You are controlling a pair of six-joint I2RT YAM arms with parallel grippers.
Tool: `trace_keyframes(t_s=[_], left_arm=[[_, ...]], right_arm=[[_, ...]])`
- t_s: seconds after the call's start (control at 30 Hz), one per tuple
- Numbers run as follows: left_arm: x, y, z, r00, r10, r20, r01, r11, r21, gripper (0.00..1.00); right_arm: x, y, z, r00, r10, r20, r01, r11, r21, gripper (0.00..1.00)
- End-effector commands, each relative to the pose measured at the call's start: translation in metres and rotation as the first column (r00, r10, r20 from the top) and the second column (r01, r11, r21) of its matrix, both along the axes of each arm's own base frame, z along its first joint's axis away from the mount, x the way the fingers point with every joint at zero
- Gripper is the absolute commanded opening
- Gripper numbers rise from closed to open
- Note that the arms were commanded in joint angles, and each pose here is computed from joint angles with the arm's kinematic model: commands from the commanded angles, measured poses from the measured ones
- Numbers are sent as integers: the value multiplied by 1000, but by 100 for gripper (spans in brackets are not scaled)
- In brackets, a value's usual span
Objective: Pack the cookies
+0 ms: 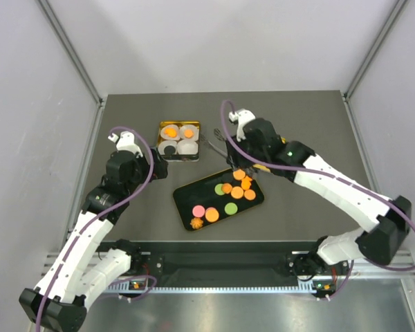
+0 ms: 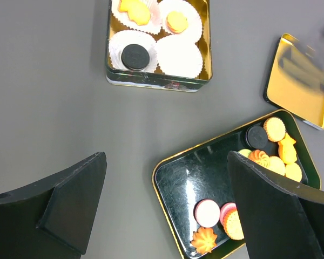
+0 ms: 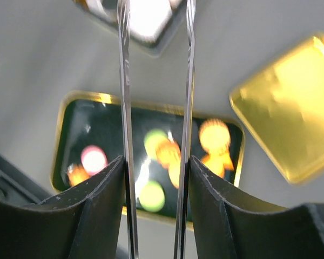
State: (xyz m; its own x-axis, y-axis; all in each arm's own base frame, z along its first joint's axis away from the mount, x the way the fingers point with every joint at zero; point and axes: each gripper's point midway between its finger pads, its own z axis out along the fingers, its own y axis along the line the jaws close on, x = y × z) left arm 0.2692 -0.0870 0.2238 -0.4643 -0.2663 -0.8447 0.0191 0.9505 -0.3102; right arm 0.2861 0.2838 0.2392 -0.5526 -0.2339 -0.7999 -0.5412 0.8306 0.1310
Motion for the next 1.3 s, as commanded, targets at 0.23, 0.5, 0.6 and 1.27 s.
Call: trace_keyframes(t_s=[0.23, 0.5, 0.6, 1.27], left_arm=[[6, -4, 9, 999, -7, 40, 8, 999, -32, 98], [6, -3, 7, 999, -4, 34, 5, 1000, -29, 98], [6, -3, 8, 999, -4, 36, 5, 1000, -30, 98], [7, -3, 6, 1000, -4, 30, 5, 1000, -28, 98]], right_arm=[[-63, -59, -40, 990, 1, -142, -18, 993, -117, 48], [-80, -58, -69, 971, 43, -234, -79, 986, -147, 48], [-82, -56, -75, 967, 50, -249, -91, 984, -156, 48], [-91, -56, -104, 947, 47, -318, -124, 966, -229, 47]])
